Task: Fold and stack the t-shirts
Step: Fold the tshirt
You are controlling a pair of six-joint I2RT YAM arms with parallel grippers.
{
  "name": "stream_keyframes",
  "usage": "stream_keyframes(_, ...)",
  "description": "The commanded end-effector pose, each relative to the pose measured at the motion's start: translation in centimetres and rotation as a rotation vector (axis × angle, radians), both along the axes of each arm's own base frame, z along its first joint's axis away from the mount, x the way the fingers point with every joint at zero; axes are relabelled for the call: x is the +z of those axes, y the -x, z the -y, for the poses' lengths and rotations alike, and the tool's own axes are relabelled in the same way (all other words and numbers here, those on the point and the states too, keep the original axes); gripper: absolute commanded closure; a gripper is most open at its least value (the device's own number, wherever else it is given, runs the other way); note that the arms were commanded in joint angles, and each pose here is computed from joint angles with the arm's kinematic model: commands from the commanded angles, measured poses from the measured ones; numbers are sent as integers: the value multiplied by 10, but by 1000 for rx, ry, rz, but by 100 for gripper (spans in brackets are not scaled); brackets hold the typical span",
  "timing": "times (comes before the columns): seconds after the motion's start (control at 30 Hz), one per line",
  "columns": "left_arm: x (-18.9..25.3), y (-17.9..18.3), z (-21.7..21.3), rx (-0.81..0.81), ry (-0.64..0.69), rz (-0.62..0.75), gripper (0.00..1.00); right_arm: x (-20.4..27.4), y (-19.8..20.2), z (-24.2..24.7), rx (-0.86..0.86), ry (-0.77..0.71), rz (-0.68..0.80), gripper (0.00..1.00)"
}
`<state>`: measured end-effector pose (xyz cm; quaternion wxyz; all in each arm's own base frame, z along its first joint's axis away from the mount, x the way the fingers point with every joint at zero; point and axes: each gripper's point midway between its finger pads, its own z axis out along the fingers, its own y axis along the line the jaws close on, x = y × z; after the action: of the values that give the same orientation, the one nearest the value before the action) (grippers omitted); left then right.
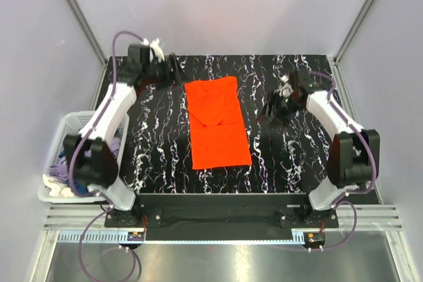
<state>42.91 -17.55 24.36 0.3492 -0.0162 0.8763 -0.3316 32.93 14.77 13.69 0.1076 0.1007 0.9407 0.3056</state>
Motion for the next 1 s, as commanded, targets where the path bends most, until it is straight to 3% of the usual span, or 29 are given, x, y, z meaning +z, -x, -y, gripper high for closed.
stream_keyframes(0.0,-93,90,2,-67,-146,-218,24,-25,39,-15,47,-24,-22,34)
stream_keyframes(0.07,-112,144,16,-90,-150,-248,23,-34,62,-26,77,-46,-31,31)
stream_keyframes(0.17,-128,195,26,-94,-182,-211,22,-47,80,-28,70,-63,-49,30)
stream_keyframes(0.37,-171,246,27,-14,-41,-359,24,-77,96,-30,46,-100,-103,32)
stream_keyframes(0.53,-186,250,19,94,-24,-414,25,-109,108,-35,39,-145,-169,33)
stream_keyframes(0.67,-195,247,25,171,63,-467,25,-119,111,-41,12,-200,-191,38)
stream_keyframes(0.97,-222,250,17,354,85,-606,34,-129,115,-35,-18,-162,-202,41)
